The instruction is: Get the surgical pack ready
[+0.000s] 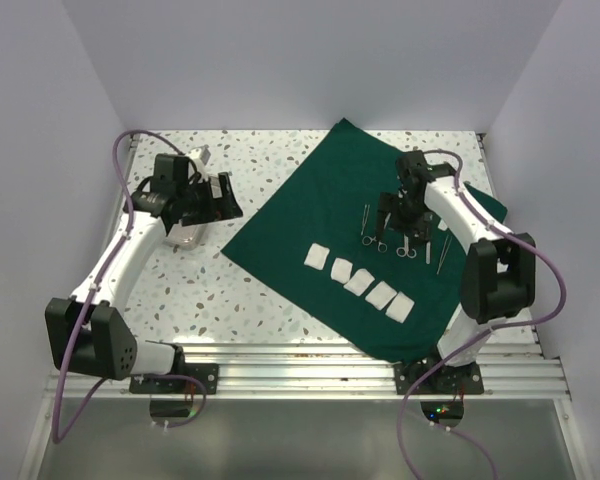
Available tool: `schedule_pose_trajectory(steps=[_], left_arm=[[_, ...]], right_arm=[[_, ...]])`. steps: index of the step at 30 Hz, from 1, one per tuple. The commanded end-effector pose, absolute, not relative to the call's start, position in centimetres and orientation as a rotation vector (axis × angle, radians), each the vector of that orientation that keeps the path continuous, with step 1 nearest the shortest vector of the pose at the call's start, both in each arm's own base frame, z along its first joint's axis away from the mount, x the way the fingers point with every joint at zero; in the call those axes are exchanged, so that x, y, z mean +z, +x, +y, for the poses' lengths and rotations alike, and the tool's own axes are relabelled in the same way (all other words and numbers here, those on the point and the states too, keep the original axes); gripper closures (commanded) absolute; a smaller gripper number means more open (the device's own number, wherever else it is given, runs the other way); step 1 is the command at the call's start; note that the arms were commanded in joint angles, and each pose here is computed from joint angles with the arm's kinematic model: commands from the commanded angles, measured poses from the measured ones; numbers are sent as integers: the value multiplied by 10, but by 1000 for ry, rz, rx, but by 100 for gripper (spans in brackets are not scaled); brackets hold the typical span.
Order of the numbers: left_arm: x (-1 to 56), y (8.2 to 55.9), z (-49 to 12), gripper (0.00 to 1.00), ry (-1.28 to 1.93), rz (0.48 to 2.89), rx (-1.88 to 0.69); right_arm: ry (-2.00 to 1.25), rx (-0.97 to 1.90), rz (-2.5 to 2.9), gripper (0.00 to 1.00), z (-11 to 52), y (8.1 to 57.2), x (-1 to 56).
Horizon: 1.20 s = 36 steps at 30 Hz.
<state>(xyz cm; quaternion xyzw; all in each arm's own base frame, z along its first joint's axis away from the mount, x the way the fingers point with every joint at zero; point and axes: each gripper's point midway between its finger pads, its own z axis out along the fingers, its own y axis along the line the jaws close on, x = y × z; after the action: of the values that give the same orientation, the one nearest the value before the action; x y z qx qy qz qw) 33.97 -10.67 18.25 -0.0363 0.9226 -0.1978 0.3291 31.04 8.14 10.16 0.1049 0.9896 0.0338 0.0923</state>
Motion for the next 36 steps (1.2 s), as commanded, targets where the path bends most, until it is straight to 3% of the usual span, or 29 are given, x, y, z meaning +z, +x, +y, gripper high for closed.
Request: schedule_pose_trajectory(steps=[1, 5, 17, 21, 36], left_arm=[[193, 346, -104, 2, -35, 2400, -489], [184, 342, -108, 2, -26, 2425, -513], [157, 325, -124, 6, 39, 2498, -535], [146, 318, -125, 11, 51, 2533, -543], [144, 325, -128, 16, 87, 2537, -552]], right_arm=[[304, -15, 2854, 22, 65, 342, 110], [321, -115, 2835, 51, 47, 361, 105], [542, -237, 2856, 56, -39, 375, 54], [568, -218, 2868, 61, -45, 379, 44], [548, -233, 2898, 59, -47, 382, 24]])
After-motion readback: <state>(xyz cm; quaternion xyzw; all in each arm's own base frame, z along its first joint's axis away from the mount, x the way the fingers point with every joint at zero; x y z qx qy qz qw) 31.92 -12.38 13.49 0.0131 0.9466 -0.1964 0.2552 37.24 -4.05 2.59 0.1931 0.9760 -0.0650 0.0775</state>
